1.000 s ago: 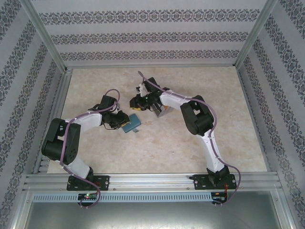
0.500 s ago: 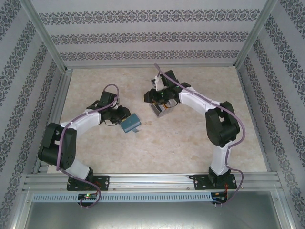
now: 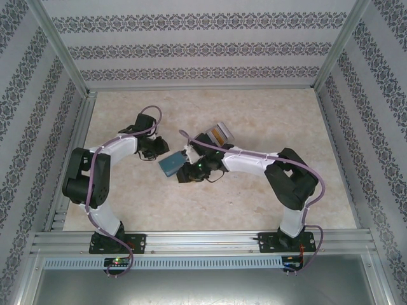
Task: Put the credit cards into the card holder
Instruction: Rotate the card holder at the center of the table.
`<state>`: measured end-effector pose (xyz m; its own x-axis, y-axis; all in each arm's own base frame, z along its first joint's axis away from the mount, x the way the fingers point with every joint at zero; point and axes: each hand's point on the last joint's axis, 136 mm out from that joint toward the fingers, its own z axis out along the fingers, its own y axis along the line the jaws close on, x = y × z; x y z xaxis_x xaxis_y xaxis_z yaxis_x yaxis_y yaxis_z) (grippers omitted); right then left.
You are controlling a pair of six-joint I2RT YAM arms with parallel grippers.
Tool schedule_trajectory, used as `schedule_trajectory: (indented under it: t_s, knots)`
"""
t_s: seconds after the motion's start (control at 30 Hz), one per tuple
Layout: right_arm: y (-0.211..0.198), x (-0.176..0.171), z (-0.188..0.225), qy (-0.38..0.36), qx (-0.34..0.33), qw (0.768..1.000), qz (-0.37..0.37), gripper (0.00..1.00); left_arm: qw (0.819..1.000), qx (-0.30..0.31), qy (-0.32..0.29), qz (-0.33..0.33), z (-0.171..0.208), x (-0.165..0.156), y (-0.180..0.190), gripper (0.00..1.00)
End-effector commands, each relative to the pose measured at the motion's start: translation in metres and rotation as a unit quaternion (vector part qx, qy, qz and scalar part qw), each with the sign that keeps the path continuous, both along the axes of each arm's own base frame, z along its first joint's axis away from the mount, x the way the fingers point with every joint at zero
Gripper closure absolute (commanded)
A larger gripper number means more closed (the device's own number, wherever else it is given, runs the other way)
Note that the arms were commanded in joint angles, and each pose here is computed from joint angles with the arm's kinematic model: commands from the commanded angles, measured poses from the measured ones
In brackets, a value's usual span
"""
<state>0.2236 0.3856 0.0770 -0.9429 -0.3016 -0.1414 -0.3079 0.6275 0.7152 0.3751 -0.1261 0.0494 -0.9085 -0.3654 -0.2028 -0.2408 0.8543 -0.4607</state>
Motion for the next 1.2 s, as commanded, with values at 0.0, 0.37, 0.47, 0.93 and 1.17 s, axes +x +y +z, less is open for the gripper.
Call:
schedule_trajectory:
  t_s: [0.0,0.37,0.47,0.93,1.17]
  knots:
    - [0.019,0.006,-0.006,0.004,0.025,1.000,-0.017,0.64,1.000,-0.013,0.013,-0.020,-0.009,-0.012,-0.003,0.76]
    - [0.004,0.059,-0.028,-0.015,-0.001,0.997,-0.076,0.64,0.999,-0.030,0.032,-0.009,-0.015,-0.050,0.000,0.76]
    - [-0.013,0.075,-0.029,-0.022,-0.008,0.995,-0.095,0.64,0.998,-0.048,0.029,0.002,-0.013,-0.057,-0.003,0.76]
    - [-0.061,0.113,-0.002,-0.069,-0.058,0.993,-0.082,0.63,0.999,-0.046,0.010,0.006,0.000,-0.059,-0.020,0.75]
    - [-0.055,0.131,0.000,-0.095,-0.105,0.989,-0.048,0.64,1.000,-0.003,-0.006,-0.001,0.018,-0.045,-0.010,0.75]
